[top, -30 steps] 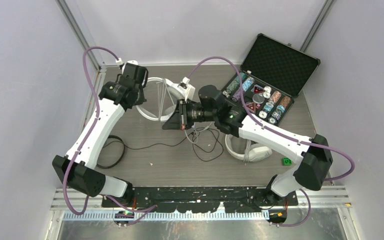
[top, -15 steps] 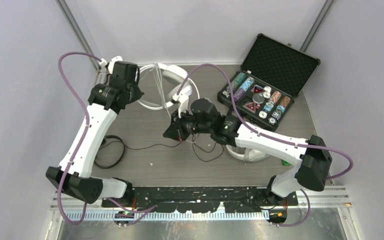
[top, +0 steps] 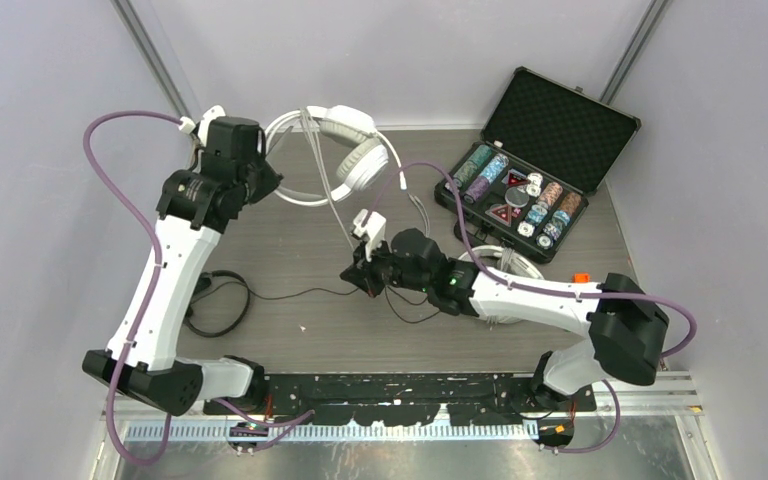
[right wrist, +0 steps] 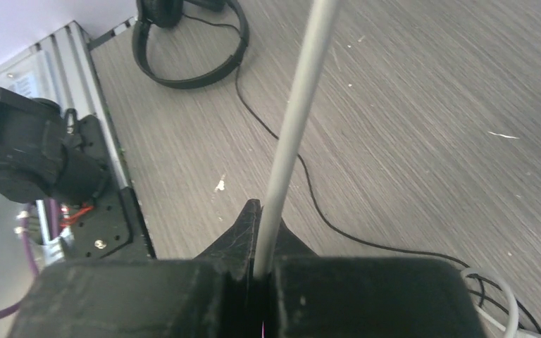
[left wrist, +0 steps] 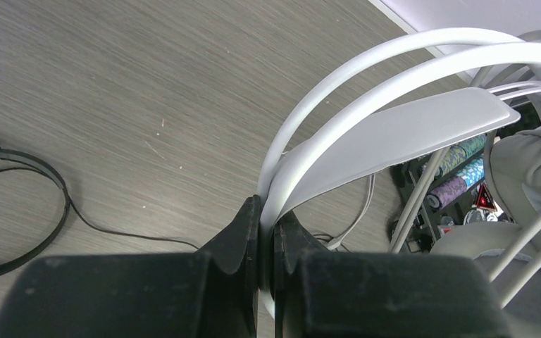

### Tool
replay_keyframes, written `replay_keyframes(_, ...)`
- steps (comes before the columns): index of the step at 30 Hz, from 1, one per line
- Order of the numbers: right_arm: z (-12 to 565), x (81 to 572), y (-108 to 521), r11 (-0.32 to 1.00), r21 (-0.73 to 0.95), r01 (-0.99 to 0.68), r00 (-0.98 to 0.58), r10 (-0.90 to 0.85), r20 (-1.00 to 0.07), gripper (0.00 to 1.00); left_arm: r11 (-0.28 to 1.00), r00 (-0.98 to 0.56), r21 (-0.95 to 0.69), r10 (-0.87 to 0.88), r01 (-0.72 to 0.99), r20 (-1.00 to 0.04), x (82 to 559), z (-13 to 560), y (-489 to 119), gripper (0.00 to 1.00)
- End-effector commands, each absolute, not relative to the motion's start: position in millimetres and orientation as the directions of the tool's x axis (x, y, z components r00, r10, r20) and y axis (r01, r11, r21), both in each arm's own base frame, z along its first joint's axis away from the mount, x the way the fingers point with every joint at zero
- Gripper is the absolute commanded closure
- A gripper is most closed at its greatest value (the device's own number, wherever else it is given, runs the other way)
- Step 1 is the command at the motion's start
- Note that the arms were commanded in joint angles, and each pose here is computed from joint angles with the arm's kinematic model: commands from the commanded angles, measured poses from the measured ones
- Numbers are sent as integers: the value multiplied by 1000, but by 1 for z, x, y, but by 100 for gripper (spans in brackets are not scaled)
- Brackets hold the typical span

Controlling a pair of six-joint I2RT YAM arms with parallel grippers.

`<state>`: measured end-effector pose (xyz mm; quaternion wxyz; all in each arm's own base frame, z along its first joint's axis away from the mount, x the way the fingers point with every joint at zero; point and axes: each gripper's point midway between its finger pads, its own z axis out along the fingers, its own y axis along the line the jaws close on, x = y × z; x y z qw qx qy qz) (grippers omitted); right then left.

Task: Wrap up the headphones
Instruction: Wrap the headphones cable around the headphones.

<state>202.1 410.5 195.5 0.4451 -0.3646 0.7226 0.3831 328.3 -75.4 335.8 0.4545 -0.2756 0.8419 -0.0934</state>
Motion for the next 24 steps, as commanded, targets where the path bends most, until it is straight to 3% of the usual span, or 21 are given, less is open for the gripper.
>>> replay_keyframes(1,236,216,402,472,129,-872,-160,-26,-987,100,764,-298,-556,-642,-326,-707,324,389,-75,100)
replay_keyframes(7,225,216,397,487,126,-864,-157,-24,-987,100,761,-287,-561,-645,-327,-708,323,396,-73,100)
replay_keyframes(15,198,206,400,421,80,-903,-119,-66,-991,87,776,-308,-573,-630,-263,-713,324,408,-82,100)
replay_keyframes(24,166,206,408,404,145,-903,-172,-30,-985,86,779,-342,-583,-626,-233,-700,318,411,-89,100)
